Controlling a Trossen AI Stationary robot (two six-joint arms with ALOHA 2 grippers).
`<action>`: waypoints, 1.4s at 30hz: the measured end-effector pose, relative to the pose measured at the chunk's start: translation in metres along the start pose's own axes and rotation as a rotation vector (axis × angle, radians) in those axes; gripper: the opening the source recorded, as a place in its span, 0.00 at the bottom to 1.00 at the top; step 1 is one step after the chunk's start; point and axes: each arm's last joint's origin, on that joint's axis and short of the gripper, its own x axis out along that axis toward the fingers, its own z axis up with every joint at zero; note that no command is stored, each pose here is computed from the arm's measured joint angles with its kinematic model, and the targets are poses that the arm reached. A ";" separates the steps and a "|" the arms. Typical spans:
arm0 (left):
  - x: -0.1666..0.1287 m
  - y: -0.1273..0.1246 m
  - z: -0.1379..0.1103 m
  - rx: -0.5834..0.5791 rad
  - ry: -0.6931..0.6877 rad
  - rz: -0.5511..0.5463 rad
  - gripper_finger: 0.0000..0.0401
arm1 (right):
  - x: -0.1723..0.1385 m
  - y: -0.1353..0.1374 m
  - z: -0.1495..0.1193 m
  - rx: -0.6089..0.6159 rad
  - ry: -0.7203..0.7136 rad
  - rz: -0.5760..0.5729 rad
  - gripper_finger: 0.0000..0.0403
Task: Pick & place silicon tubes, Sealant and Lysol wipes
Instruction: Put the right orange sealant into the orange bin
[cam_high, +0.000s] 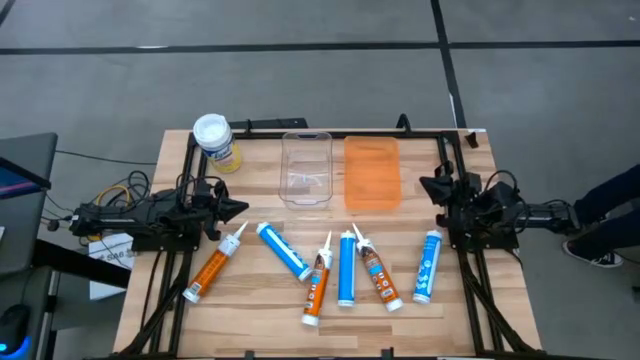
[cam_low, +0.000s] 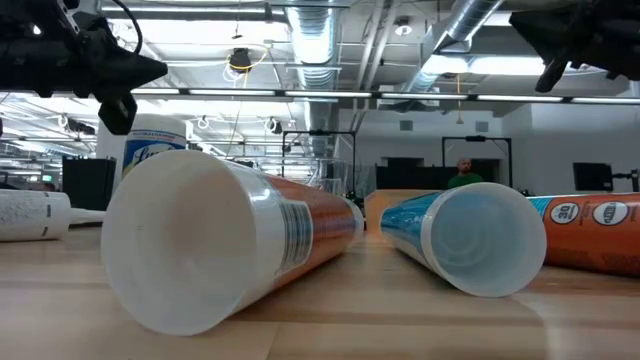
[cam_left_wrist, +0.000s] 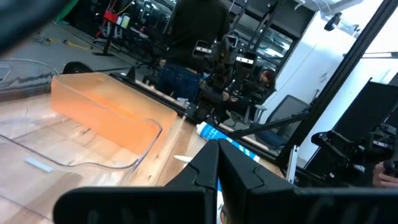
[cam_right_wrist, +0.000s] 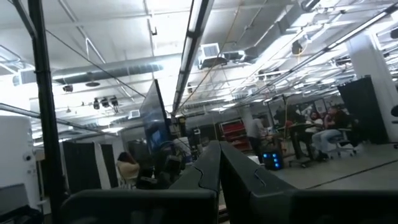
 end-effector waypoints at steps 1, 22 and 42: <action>0.000 0.000 0.000 0.004 0.003 0.003 0.00 | 0.000 0.000 0.001 0.003 -0.008 0.003 0.00; 0.000 0.003 -0.001 0.058 -0.010 0.080 0.00 | 0.058 0.029 0.067 0.123 0.844 -0.090 0.00; 0.000 0.006 -0.006 0.098 0.045 0.104 0.00 | 0.137 0.074 0.007 0.370 1.498 -0.212 0.14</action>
